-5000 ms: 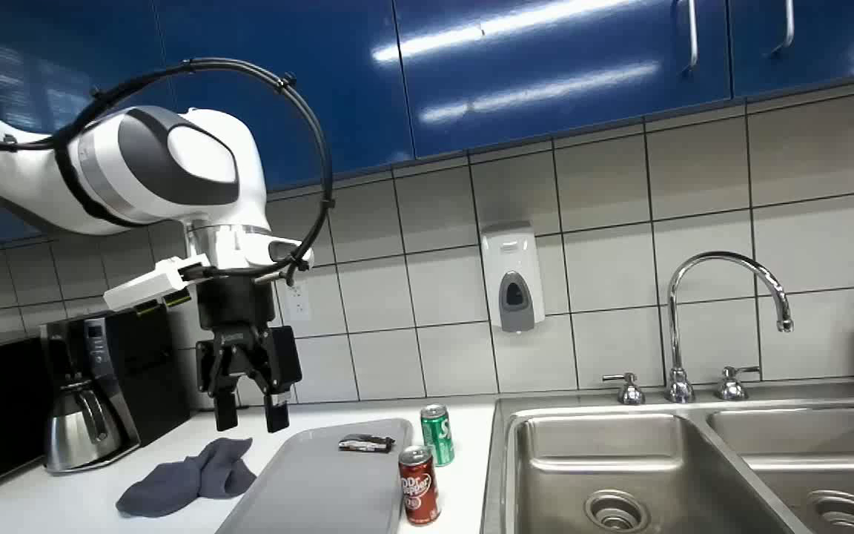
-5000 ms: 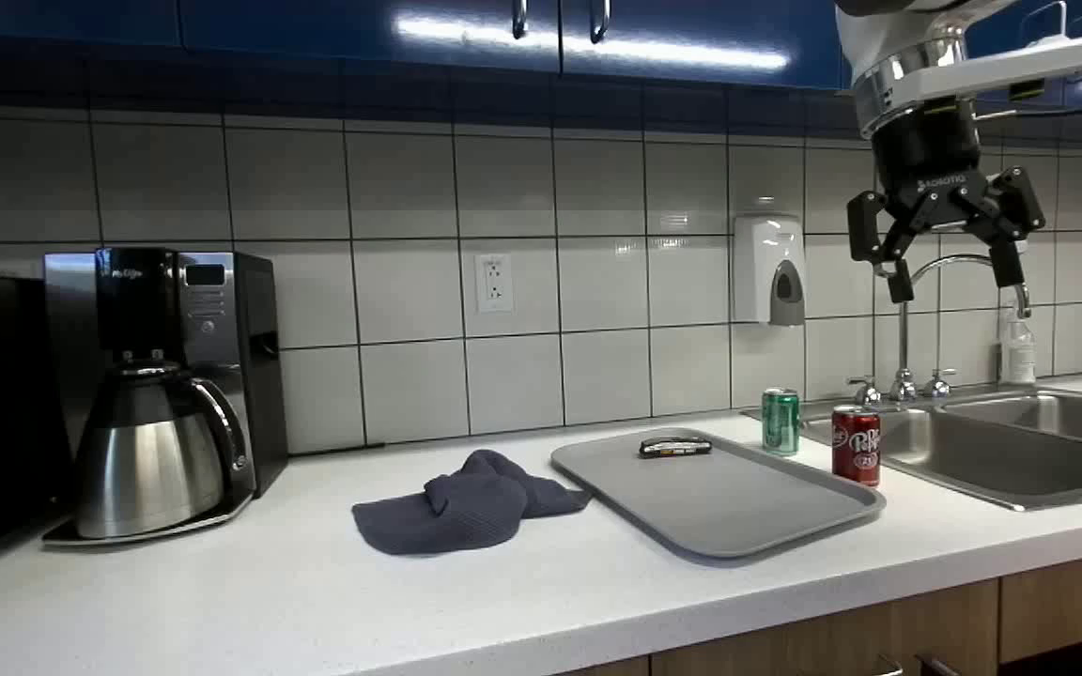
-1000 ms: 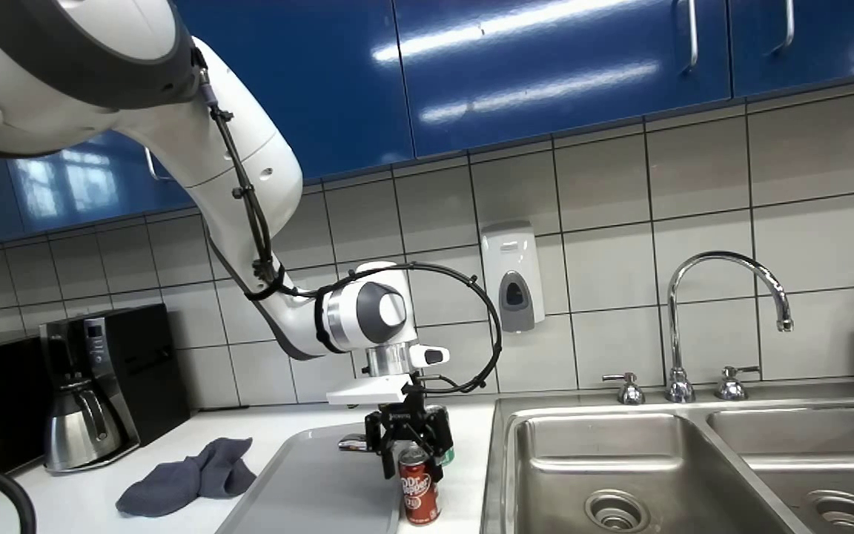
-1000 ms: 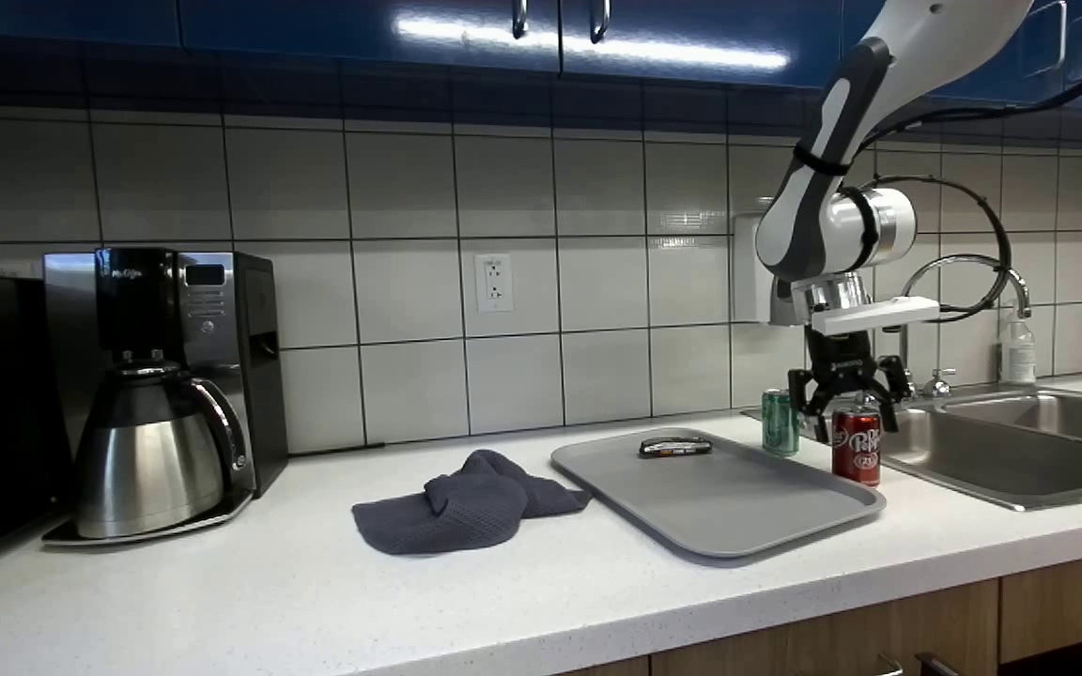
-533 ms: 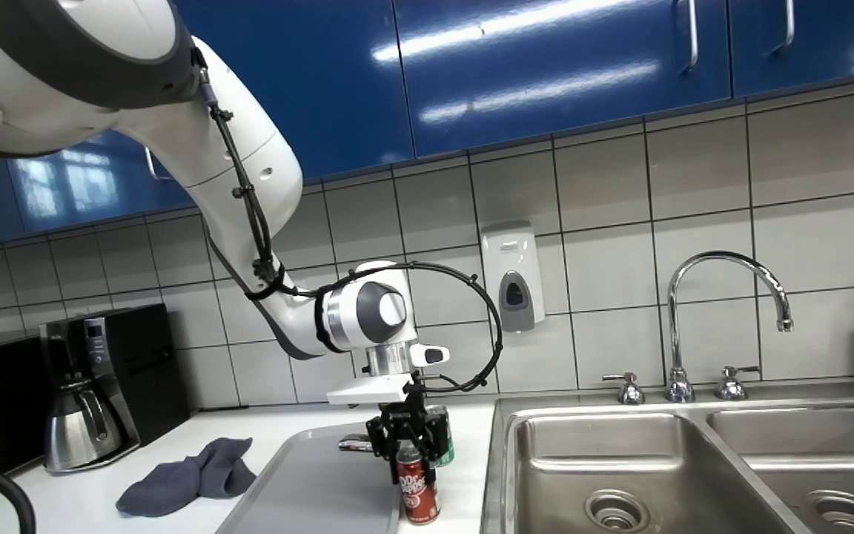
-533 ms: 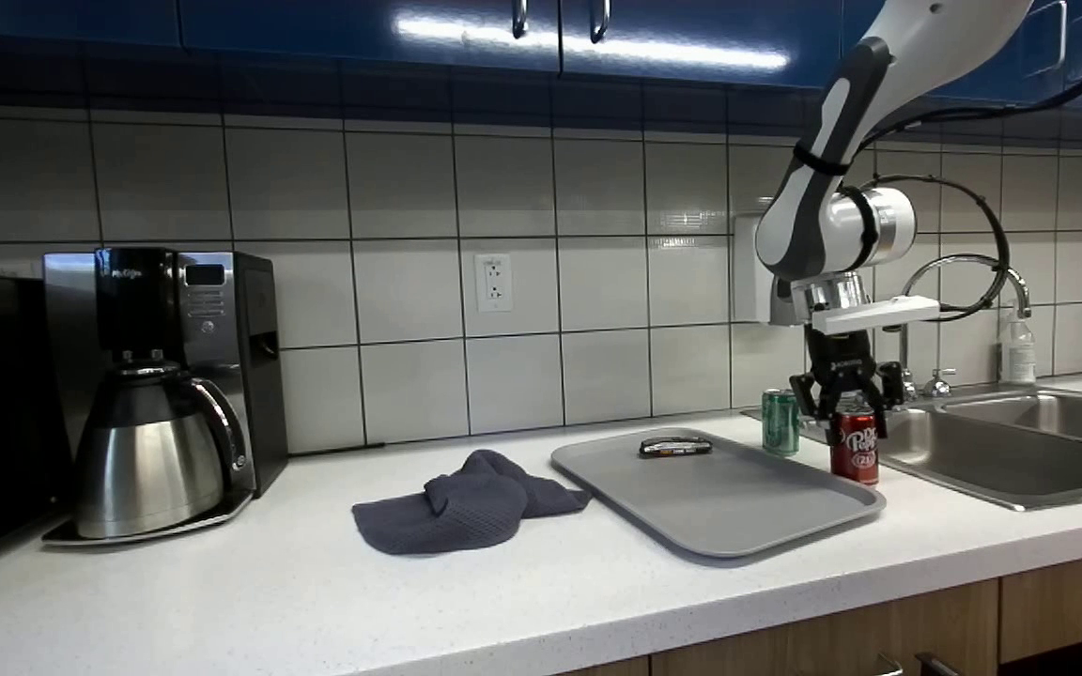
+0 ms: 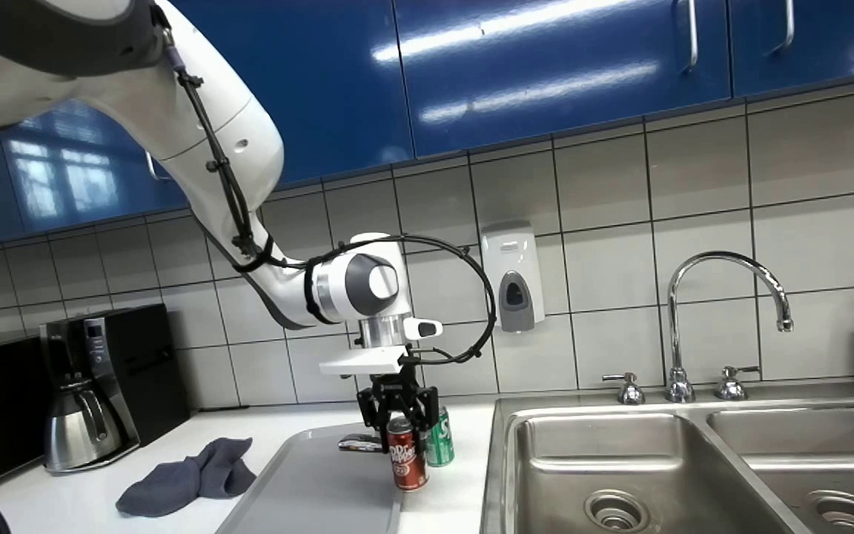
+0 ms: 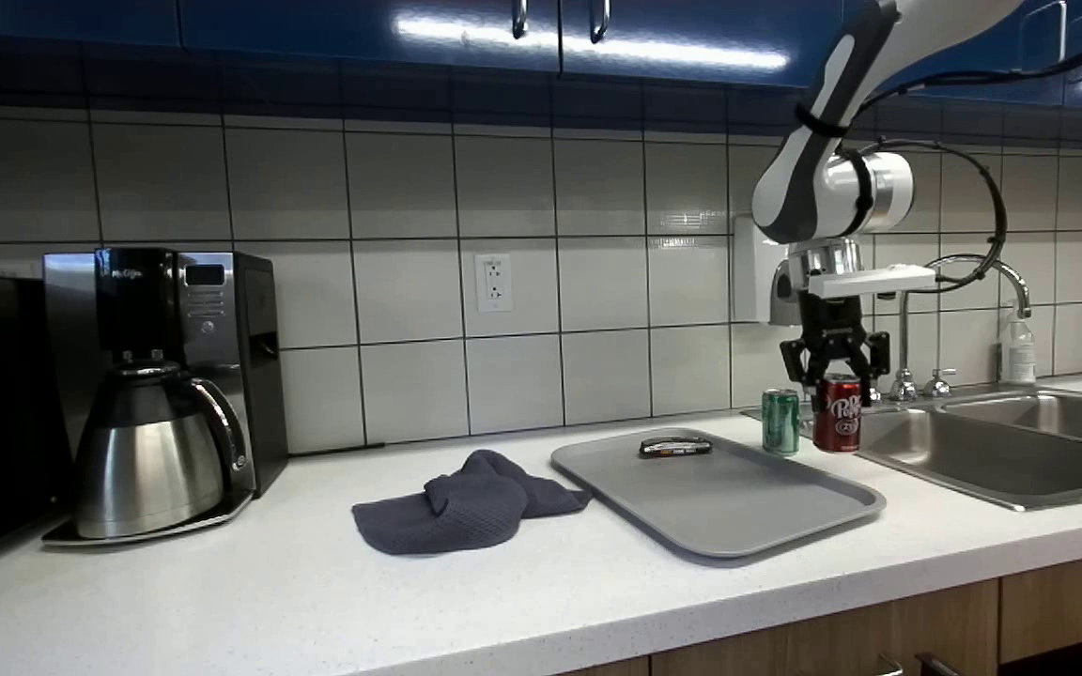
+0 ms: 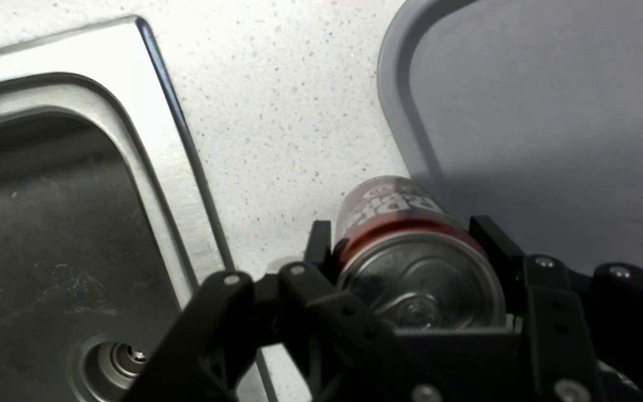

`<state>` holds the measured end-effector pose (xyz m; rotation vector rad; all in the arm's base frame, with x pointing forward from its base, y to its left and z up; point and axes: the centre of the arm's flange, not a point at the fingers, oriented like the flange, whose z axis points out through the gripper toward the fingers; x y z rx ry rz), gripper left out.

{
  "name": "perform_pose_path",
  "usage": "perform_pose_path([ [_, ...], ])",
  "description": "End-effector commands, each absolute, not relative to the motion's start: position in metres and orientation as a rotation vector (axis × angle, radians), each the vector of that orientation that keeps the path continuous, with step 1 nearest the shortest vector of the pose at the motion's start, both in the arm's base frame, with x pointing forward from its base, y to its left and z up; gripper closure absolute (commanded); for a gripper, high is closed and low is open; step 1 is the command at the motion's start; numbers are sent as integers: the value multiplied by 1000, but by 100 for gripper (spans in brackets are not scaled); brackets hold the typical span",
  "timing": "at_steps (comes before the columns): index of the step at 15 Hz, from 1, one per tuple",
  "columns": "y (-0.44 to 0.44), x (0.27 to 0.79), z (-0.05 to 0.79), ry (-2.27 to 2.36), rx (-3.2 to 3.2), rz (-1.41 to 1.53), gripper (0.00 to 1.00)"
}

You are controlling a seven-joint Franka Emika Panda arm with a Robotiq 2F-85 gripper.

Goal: Put the can on the tray

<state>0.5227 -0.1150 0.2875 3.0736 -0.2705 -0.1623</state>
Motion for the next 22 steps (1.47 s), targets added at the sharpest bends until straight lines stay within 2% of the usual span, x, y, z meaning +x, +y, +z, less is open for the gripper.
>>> perform_pose_path([
  [1,-99,510,326,-195,3111,-168,61],
  [12,-6,470,291,42,3080,-322,61],
  [22,-2,456,266,98,3039,-303,61],
])
